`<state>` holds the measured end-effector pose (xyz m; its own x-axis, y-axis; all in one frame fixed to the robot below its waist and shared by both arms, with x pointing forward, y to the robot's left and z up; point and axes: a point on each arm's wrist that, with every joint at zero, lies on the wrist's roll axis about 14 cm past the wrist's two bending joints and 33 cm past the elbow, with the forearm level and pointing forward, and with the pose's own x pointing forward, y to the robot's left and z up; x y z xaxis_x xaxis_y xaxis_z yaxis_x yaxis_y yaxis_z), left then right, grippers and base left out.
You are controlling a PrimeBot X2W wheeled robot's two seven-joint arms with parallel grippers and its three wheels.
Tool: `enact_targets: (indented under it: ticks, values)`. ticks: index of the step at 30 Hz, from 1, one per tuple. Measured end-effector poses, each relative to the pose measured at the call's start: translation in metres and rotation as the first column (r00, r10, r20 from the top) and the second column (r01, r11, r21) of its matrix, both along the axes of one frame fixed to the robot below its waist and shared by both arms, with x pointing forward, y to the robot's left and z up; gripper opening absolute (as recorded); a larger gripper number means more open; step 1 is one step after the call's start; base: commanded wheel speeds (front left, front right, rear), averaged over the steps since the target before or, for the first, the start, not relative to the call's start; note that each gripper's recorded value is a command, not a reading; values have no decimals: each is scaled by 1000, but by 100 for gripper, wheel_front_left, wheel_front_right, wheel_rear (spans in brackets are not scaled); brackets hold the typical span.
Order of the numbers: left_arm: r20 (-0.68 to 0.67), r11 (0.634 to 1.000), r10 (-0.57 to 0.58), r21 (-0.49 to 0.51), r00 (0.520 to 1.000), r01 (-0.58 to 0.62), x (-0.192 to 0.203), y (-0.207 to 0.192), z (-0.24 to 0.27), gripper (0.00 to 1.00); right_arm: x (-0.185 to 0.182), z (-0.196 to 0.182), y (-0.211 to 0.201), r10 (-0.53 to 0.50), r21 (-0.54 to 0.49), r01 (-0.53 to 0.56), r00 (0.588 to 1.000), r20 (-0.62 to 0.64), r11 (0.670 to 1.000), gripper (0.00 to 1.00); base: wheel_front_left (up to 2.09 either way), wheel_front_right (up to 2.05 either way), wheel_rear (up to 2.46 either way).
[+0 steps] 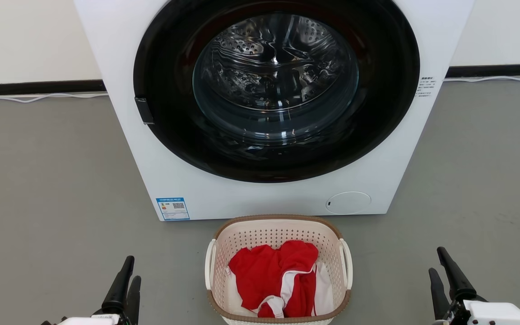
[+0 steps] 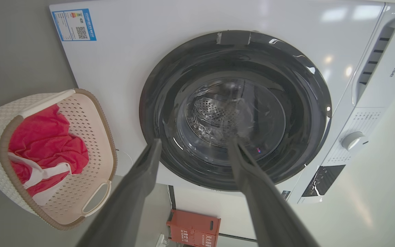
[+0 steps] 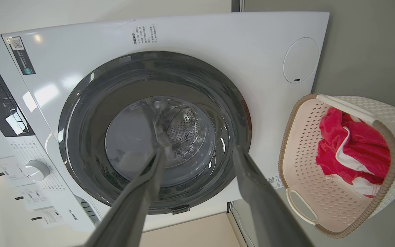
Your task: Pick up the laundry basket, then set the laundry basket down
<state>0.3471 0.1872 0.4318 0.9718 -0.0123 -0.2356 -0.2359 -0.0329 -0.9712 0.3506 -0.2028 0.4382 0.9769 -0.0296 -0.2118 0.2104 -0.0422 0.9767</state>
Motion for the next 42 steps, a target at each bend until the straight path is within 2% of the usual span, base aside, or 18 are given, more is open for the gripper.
enact_targets:
  ticks: [11, 22, 34, 42]
  values:
    - [16, 1000, 7, 24, 1000, -7, 2, -2, 5, 100, 4, 9, 3, 4, -58, -2, 1000, 25, 998, 100, 0, 0, 0]
    - [19, 992, -5, 126, 1000, 2, 3, 0, 7, 100, 6, 15, 3, 28, -193, -22, 999, 31, 981, 100, 0, 0, 0]
    - [34, 960, -26, 278, 999, 16, 6, 1, 13, 100, 10, 25, 5, 67, -379, -44, 997, 46, 924, 100, 0, 0, 0]
    - [38, 919, -53, 392, 998, 33, 7, 0, 17, 100, 12, 28, 13, 113, -501, -78, 993, 41, 862, 100, 0, 0, 0]
